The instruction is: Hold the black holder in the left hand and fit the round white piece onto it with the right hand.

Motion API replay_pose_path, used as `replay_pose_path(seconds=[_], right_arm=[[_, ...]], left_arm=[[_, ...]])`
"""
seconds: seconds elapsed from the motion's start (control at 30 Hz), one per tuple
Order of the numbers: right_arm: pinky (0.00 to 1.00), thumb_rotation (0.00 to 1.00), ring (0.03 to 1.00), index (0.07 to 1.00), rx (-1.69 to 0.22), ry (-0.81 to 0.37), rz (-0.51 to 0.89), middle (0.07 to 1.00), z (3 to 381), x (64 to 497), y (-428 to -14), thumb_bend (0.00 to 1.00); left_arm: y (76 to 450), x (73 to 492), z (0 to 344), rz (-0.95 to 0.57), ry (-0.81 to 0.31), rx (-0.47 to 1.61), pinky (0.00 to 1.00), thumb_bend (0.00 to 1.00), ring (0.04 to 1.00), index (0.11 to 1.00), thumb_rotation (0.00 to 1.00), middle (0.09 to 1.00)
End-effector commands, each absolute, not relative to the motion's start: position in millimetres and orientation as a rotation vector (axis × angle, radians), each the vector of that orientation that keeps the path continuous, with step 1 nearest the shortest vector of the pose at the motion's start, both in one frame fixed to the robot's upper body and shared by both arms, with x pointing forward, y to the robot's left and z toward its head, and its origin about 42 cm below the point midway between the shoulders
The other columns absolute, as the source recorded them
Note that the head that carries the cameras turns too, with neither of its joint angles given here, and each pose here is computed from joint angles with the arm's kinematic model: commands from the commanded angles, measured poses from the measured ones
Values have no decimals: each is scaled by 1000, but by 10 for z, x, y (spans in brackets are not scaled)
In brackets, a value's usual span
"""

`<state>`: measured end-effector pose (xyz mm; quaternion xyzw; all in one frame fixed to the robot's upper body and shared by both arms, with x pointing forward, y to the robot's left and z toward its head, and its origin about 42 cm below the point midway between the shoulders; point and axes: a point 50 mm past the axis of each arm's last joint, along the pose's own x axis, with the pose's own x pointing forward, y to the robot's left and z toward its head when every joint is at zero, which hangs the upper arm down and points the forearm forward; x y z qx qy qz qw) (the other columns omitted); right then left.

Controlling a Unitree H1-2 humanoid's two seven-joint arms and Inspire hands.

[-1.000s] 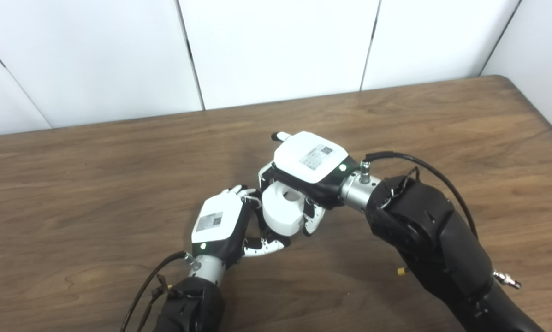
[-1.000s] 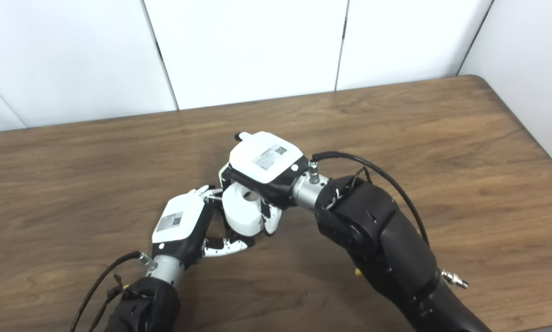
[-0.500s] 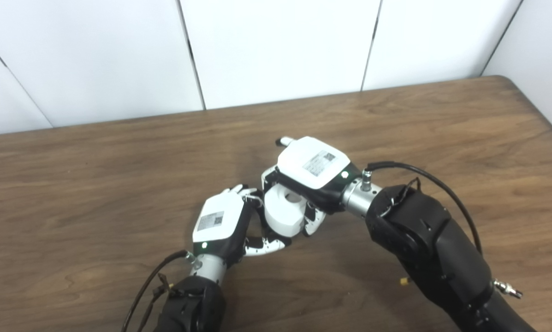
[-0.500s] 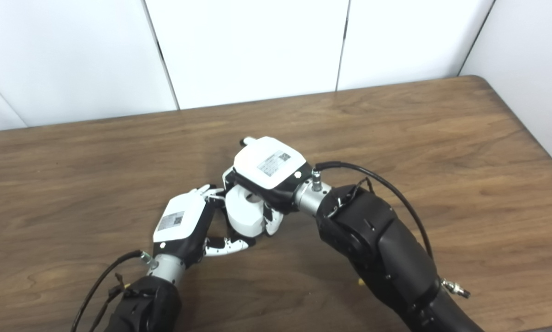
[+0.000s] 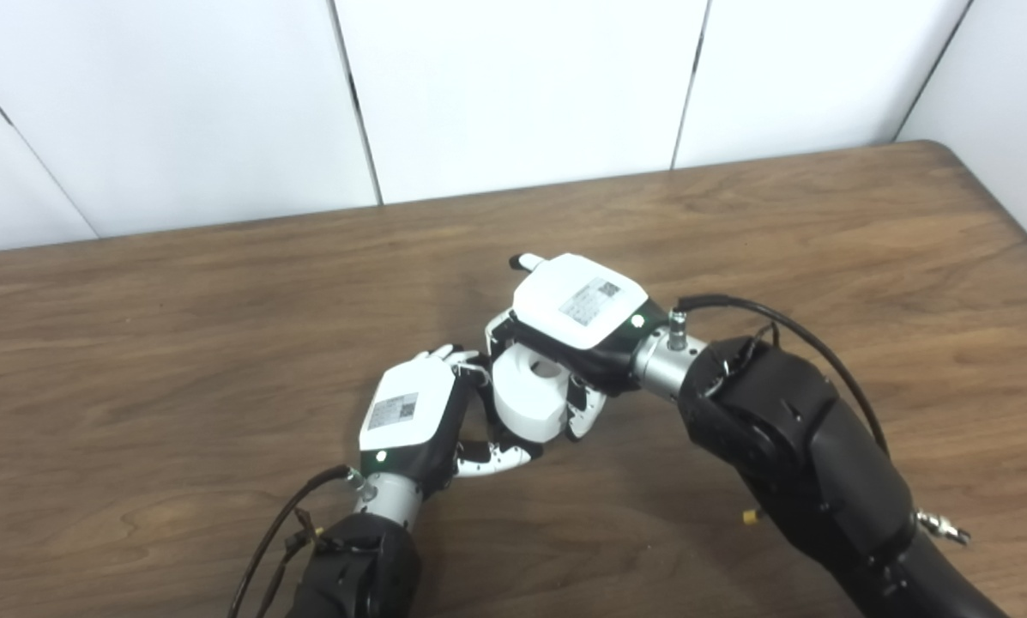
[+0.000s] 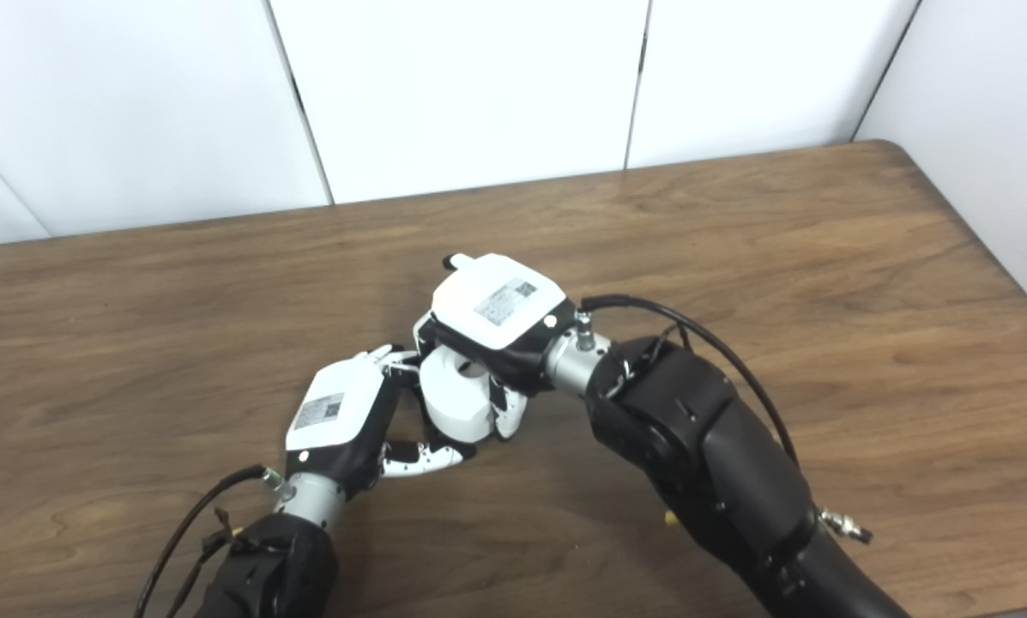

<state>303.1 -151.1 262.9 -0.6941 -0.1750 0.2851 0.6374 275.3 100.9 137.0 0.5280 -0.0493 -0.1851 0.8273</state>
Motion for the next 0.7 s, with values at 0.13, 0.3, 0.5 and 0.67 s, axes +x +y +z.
replay_pose_path(seconds=[0.13,0.3,0.5,0.67], right_arm=[[988,1,615,521,-1611,-390,694,455,2696,3044,-1511,528],[988,5,622,529,-1645,-377,711,460,2679,3055,-1511,526],[965,258,699,631,-1675,-374,718,627,2657,3057,-1523,919],[966,295,730,650,-1686,-371,714,646,2661,3061,-1533,977]], left_arm=[[909,2539,973,-590,107,1134,919,522,908,486,52,801],[901,2544,980,-593,104,1138,917,521,906,486,53,801],[894,2550,979,-596,102,1138,912,521,904,486,53,800],[884,2554,977,-595,105,1140,911,521,904,486,53,801]])
